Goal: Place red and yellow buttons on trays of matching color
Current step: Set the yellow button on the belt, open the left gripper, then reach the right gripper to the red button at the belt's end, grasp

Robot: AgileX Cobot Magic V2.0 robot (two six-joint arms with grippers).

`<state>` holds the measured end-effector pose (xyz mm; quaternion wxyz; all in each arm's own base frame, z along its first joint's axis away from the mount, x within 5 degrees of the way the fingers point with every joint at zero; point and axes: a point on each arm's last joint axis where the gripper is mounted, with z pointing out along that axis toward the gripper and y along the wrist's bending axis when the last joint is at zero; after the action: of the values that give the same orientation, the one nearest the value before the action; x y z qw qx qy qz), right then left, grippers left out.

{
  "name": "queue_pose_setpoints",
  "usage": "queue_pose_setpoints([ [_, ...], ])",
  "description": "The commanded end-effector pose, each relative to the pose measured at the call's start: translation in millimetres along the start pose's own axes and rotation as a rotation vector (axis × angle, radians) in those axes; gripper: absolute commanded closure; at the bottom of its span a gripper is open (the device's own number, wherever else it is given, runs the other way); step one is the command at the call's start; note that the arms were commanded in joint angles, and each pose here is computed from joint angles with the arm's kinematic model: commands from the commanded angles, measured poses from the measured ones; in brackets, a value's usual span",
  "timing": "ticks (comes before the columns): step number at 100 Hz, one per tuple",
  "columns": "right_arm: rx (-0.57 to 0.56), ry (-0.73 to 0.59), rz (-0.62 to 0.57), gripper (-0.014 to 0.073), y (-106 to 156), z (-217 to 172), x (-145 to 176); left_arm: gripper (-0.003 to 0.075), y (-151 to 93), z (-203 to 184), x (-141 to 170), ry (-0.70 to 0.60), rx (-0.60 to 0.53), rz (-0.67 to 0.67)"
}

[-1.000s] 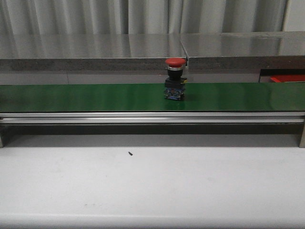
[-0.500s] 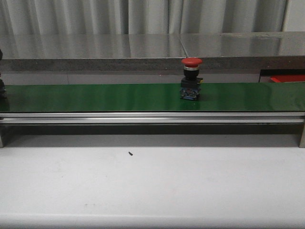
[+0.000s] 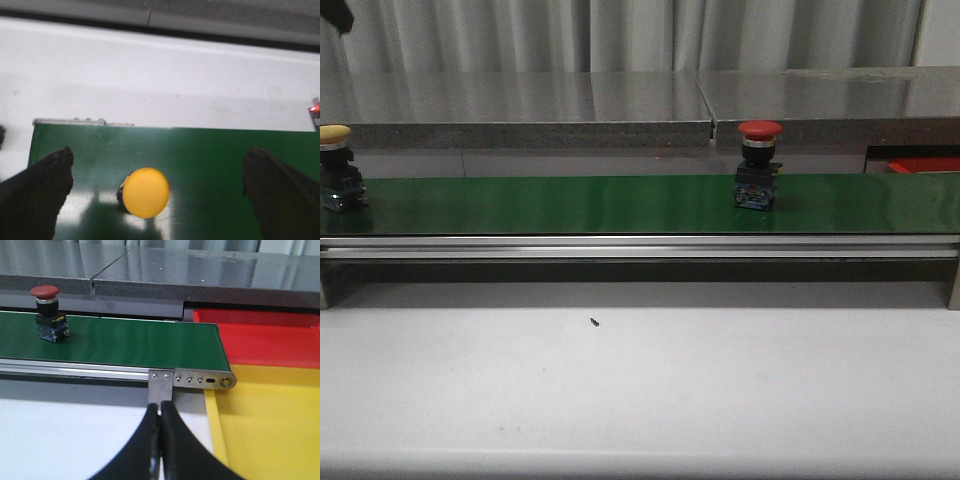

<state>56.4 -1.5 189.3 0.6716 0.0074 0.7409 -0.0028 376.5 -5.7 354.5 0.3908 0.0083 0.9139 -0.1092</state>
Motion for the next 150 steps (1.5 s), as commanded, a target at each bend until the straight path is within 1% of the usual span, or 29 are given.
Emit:
queue_pose_setpoints([
  [1, -0.009, -0.074, -0.009, 0.0662, 0.8, 0.2, -7.2, 0.006, -26.8, -49.7, -13.2, -0.203, 0.013, 0.067],
  [12, -0.009, -0.074, -0.009, 0.0662, 0.8, 0.2, -7.2, 0.006, -45.5, -80.7, 0.0, -0.323, 0.022, 0.116],
  [24, -0.009, -0.074, -0.009, 0.0662, 0.8, 0.2, -7.2, 0.006, -52.7, -106.6, 26.7, -0.412, 0.029, 0.125],
  [38, -0.009, -0.074, -0.009, 0.0662, 0.8, 0.2, -7.2, 0.006, -49.0, -127.5, 67.1, -0.478, 0.015, 0.12],
  [51, -0.009, -0.079, -0.009, 0.0662, 0.9, 0.2, -7.6, 0.0062, -41.2, -133.7, 109.3, -0.521, -0.008, 0.109],
  [58, -0.01, -0.086, -0.009, 0.0662, 1.0, 0.1, -8.3, 0.0085, -37.7, -136.4, 130.5, -0.537, -0.014, 0.102],
  [63, -0.012, -0.096, -0.009, 0.0662, 1.1, 0.1, -9.2, 0.0128, -35.5, -136.9, 143.9, -0.542, -0.013, 0.084],
  [70, -0.015, -0.123, -0.009, 0.0662, 1.4, -0.2, -11.7, 0.0234, -33.2, -138.4, 160.9, -0.544, -0.012, 0.075],
  [74, -0.017, -0.142, -0.008, 0.0662, 1.6, -0.5, -13.7, 0.0324, -32.1, -139.5, 169.6, -0.544, -0.012, 0.075],
  [75, -0.017, -0.145, -0.008, 0.0662, 1.6, -0.6, -14.2, 0.0358, -32.0, -140.8, 171.1, -0.548, -0.012, 0.076],
  [77, -0.019, -0.155, -0.003, 0.0662, 1.7, -1.0, -16.0, 0.0393, -31.4, -140.1, 174.5, -0.546, -0.013, 0.075],
  [82, -0.02, -0.171, 0.012, 0.0662, 1.7, -2.4, -21.8, 0.0538, -30.5, -142.3, 181.0, -0.561, -0.014, 0.075],
  [84, -0.02, -0.177, 0.017, 0.0662, 1.7, -3.1, -25.0, 0.0574, -30.0, -142.3, 182.8, -0.565, -0.015, 0.074],
  [86, -0.02, -0.177, 0.019, 0.0662, 1.7, -3.5, -27.2, 0.0645, -29.8, -143.6, 184.5, -0.573, -0.016, 0.074],
  [88, -0.02, -0.179, 0.023, 0.0662, 1.6, -4.3, -31.2, 0.0679, -29.7, -144.1, 185.0, -0.577, -0.016, 0.074],
  [89, -0.02, -0.184, 0.026, 0.0662, 1.6, -5.1, -34.4, 0.0712, -29.9, -145.1, 185.1, -0.581, -0.015, 0.075],
  [91, -0.019, -0.181, 0.028, 0.0662, 1.5, -6.0, -39.3, 0.0743, -29.7, -145.5, 185.5, -0.586, -0.016, 0.075],
  [98, -0.013, -0.128, 0.047, 0.0662, 1.1, -8.1, -56.9, 0.0739, -29.8, -146.9, 185.1, -0.597, -0.017, 0.075],
  [103, -0.007, -0.057, 0.053, 0.0662, 0.8, -7.9, -70.3, 0.0739, -29.7, -147.0, 185.0, -0.599, -0.017, 0.075],
  [104, -0.004, -0.023, 0.053, 0.0662, 0.7, -6.5, -70.6, 0.0739, -29.7, -147.0, 185.0, -0.599, -0.017, 0.075],
  [105, -0.003, -0.022, 0.053, 0.0662, 0.7, -7.4, -76.3, 0.0739, -29.7, -147.0, 185.0, -0.599, -0.017, 0.075],
  [113, 0.011, 0.134, 0.053, 0.0662, 0.1, -1.8, -96.6, 0.0739, -29.7, -147.0, 185.0, -0.599, -0.017, 0.075],
  [116, 0.016, 0.2, 0.053, 0.0662, 0.0, 3.9, -103.5, 0.0739, -29.7, -147.0, 185.0, -0.599, -0.017, 0.075],
  [117, 0.017, 0.201, 0.053, 0.0662, 0.0, 4.0, -108.9, 0.0739, -29.7, -147.0, 185.0, -0.599, -0.017, 0.075],
  [118, 0.02, 0.238, 0.053, 0.0662, 0.0, 7.0, -109.0, 0.0739, -29.7, -147.0, 185.0, -0.599, -0.017, 0.075],
  [126, 0.03, 0.354, 0.052, 0.0662, -0.1, 21.7, -130.2, 0.0739, -29.7, -147.0, 185.0, -0.599, -0.017, 0.075],
  [132, 0.036, 0.447, 0.05, 0.0662, 0.1, 37.8, -138.7, 0.0739, -29.8, -147.0, 185.0, -0.599, -0.015, 0.069],
  [139, 0.039, 0.513, 0.05, 0.0662, 0.5, 57.4, -147.5, 0.0739, -29.9, -147.0, 184.9, -0.6, -0.011, 0.062],
  [150, 0.037, 0.563, 0.055, 0.0662, 1.6, 86.0, -154.6, 0.0739, -29.9, -147.0, 184.9, -0.6, -0.011, 0.061],
])
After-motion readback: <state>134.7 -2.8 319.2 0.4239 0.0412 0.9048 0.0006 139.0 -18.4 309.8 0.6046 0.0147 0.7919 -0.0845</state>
